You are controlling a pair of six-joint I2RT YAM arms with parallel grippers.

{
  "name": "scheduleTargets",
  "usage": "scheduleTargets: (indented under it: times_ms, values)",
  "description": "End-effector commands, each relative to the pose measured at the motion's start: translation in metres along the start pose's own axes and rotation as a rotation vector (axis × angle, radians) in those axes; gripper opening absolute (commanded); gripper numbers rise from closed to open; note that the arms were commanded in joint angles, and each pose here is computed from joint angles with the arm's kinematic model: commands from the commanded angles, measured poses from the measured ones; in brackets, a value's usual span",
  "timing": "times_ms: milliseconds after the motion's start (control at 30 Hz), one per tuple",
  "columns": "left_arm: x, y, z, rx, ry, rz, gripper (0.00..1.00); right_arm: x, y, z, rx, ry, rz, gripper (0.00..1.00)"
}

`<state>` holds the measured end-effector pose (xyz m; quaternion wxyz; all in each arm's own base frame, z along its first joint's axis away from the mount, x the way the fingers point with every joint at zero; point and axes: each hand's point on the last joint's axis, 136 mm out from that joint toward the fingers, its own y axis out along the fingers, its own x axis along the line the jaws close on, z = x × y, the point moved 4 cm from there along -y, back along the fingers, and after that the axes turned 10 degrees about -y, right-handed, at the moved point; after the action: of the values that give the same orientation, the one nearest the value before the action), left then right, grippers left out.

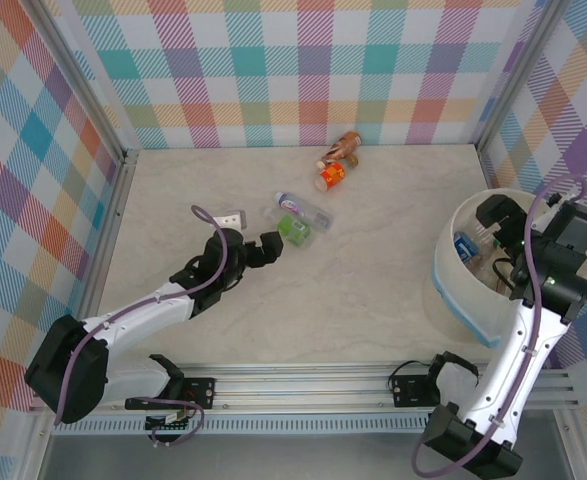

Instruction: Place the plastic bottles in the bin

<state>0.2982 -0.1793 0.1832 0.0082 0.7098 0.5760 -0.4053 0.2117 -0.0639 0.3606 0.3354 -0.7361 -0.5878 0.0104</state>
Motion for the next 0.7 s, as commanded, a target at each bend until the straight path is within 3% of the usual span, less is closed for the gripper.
scheduleTargets:
  times_ms: [0, 267, 433, 667]
  values:
    - [0.018, -0.003, -0.005, -0.025, -0.066, -0.082, 1.00, 0.042, -0.013, -0.004, -0.010, -0.040, -0.200, 1.00]
    - [0.032, -0.011, -0.011, -0.050, -0.115, -0.135, 1.00, 0.140, 0.003, 0.025, 0.060, -0.303, -0.551, 1.00]
    - [0.044, -0.017, -0.011, -0.062, -0.153, -0.170, 1.00, 0.187, 0.039, 0.067, 0.118, -0.539, -0.560, 1.00]
    - [0.060, -0.023, -0.010, -0.068, -0.207, -0.195, 1.00, 0.242, 0.106, 0.155, 0.348, -0.766, -0.653, 1.00]
